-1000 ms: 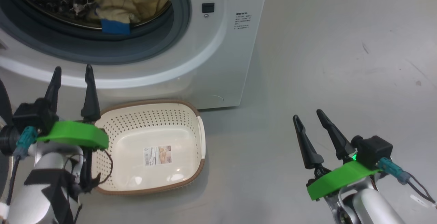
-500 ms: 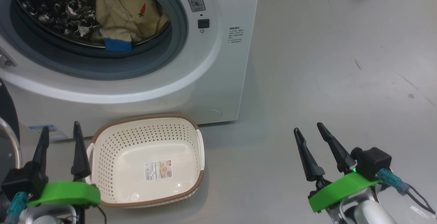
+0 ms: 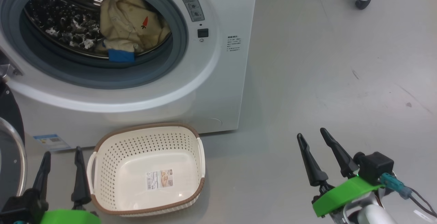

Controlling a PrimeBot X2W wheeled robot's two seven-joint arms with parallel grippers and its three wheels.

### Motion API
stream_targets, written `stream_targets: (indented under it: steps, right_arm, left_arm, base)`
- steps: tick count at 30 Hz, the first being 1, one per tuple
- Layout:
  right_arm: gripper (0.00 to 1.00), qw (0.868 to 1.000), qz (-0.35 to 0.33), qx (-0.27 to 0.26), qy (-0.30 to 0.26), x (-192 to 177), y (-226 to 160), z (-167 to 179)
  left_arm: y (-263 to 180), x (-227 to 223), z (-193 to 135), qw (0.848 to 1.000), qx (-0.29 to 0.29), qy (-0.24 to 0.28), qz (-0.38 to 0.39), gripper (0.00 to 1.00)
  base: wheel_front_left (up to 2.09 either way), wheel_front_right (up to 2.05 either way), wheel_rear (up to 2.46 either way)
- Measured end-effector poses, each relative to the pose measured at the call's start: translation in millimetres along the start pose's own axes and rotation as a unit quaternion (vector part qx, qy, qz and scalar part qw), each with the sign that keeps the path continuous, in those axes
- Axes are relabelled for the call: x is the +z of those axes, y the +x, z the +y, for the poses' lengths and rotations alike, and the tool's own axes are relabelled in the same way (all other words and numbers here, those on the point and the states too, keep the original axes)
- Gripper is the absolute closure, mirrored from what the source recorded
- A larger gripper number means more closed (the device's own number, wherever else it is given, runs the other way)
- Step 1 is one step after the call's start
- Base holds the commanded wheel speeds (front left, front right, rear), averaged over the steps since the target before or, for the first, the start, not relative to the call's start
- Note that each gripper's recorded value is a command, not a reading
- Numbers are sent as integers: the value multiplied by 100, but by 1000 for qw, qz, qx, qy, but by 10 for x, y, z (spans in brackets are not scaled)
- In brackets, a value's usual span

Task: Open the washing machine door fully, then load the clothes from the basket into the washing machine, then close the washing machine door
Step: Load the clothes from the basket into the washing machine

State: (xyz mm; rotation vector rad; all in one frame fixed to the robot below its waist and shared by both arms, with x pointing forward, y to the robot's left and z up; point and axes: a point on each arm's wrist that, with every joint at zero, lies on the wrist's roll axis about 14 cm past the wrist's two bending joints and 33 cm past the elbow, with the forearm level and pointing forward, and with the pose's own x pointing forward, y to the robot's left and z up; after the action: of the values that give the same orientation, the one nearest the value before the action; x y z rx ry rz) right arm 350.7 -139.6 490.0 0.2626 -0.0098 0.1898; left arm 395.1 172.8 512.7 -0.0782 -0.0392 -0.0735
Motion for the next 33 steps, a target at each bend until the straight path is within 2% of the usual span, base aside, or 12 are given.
stream_targets:
  steps: [16,33]
  right_arm:
    - [0,1000,-6,7,-6,41,-74,48]
    - [0,1000,-2,10,-7,16,-54,64]
  left_arm:
    - [-324,-128,17,1000,1,6,29,0]
    - [-336,-108,33,1000,5,5,24,0]
  base:
    - [0,0,0]
    - [0,0,0]
